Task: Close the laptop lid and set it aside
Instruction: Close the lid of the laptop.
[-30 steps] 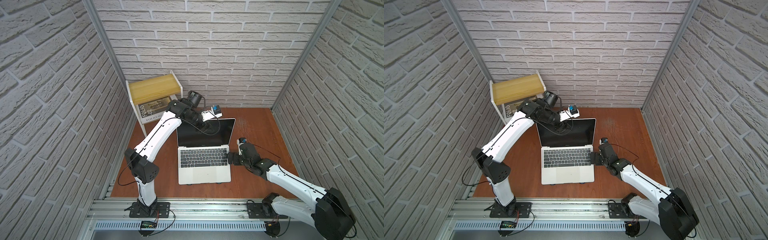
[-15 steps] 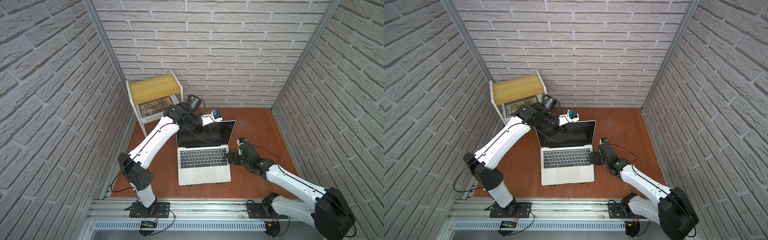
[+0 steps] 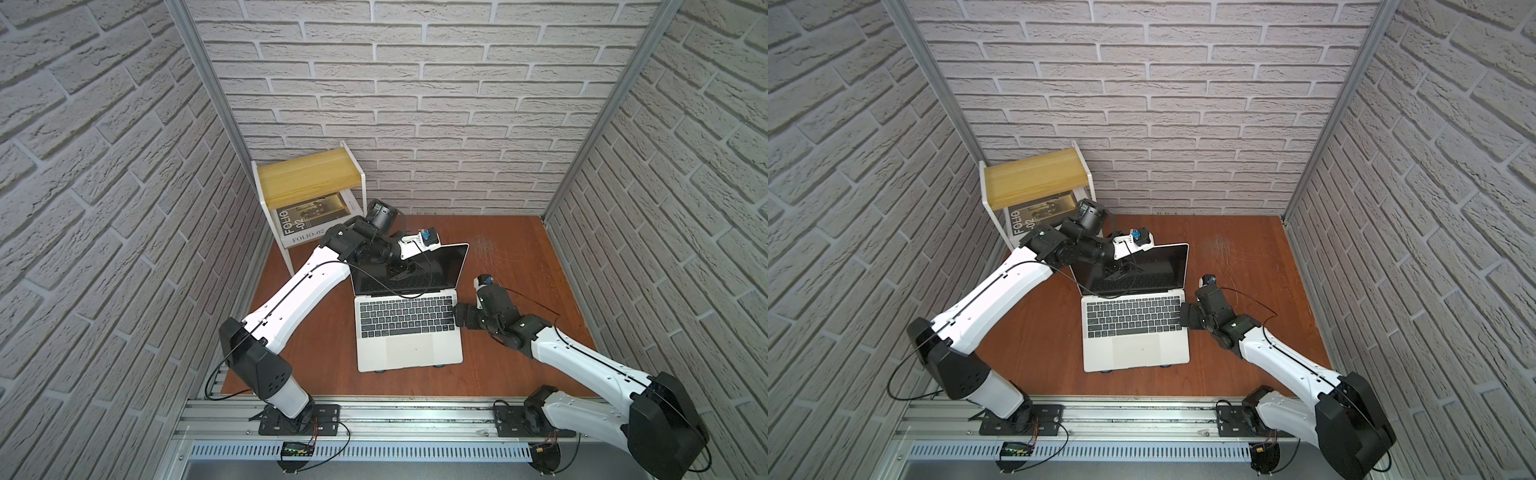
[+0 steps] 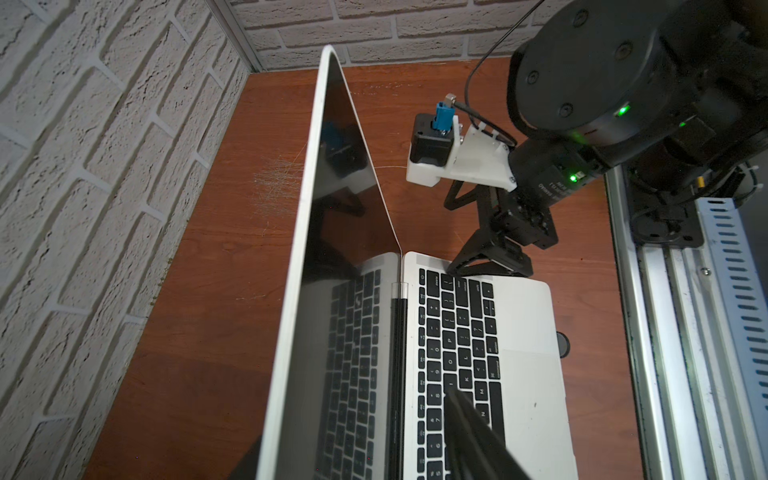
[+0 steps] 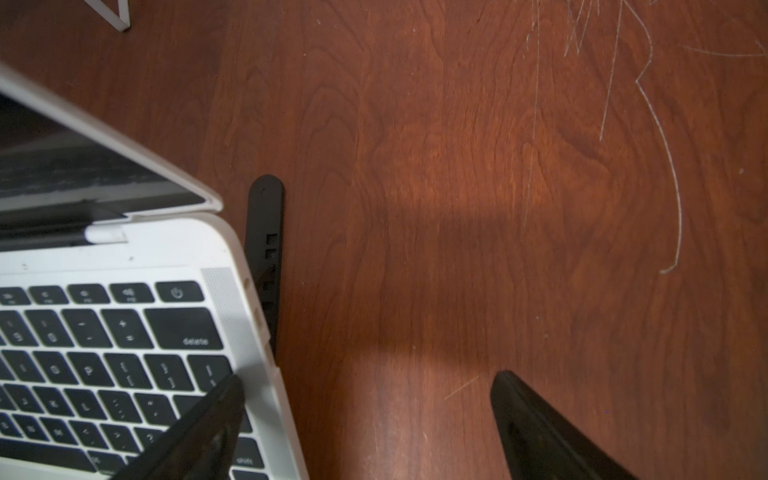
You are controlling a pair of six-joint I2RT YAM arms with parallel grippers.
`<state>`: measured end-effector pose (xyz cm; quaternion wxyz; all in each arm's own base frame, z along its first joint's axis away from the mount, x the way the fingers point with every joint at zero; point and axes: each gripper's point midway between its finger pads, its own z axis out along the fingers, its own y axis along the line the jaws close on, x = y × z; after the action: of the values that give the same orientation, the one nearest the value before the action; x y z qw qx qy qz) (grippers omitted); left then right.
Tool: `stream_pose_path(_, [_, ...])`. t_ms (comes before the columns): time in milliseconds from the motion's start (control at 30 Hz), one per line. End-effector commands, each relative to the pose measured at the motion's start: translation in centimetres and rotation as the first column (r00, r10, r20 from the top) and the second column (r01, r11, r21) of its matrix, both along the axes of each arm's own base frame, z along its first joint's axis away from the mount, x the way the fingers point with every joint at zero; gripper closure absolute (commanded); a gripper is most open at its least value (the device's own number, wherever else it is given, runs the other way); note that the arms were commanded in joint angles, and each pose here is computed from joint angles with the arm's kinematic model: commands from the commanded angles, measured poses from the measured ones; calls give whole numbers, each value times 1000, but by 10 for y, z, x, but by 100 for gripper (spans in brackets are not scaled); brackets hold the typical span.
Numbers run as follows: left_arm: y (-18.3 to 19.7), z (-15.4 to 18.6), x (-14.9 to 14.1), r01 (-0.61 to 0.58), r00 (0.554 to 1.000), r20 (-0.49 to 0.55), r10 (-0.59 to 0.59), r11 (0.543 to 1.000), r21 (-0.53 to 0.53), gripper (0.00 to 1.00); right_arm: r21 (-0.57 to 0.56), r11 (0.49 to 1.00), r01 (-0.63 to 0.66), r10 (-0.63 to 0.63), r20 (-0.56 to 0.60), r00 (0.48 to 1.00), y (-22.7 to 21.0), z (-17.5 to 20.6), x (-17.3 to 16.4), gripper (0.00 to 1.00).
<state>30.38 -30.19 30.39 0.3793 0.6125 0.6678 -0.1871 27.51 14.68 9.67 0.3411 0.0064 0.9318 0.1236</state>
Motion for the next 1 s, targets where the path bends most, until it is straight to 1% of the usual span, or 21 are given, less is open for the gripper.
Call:
stream_pose_path(0, [3, -38, -27, 18, 988, -152, -6, 997, 76, 44, -107, 990, 94, -98, -26, 995, -25, -16, 0, 4])
stream_pose_path(133, [1, -40, -31, 23, 990, -144, -12, 997, 79, 44, -110, 989, 101, -105, -35, 994, -25, -17, 2, 4])
stream_pose_path(300, [-2, -48, -36, 24, 992, -125, -7, 991, 134, 44, -110, 987, 115, -121, -48, 991, -26, -21, 1, 4])
stream_pose_path(533, [-3, -65, -42, 9, 993, -120, 13, 984, 179, 44, -111, 985, 131, -138, -62, 988, -26, -23, 1, 4])
stream_pose_path(967, [-1, -84, -65, -9, 993, -112, 31, 981, 193, 42, -101, 984, 149, -156, -69, 985, -28, -18, 0, 4])
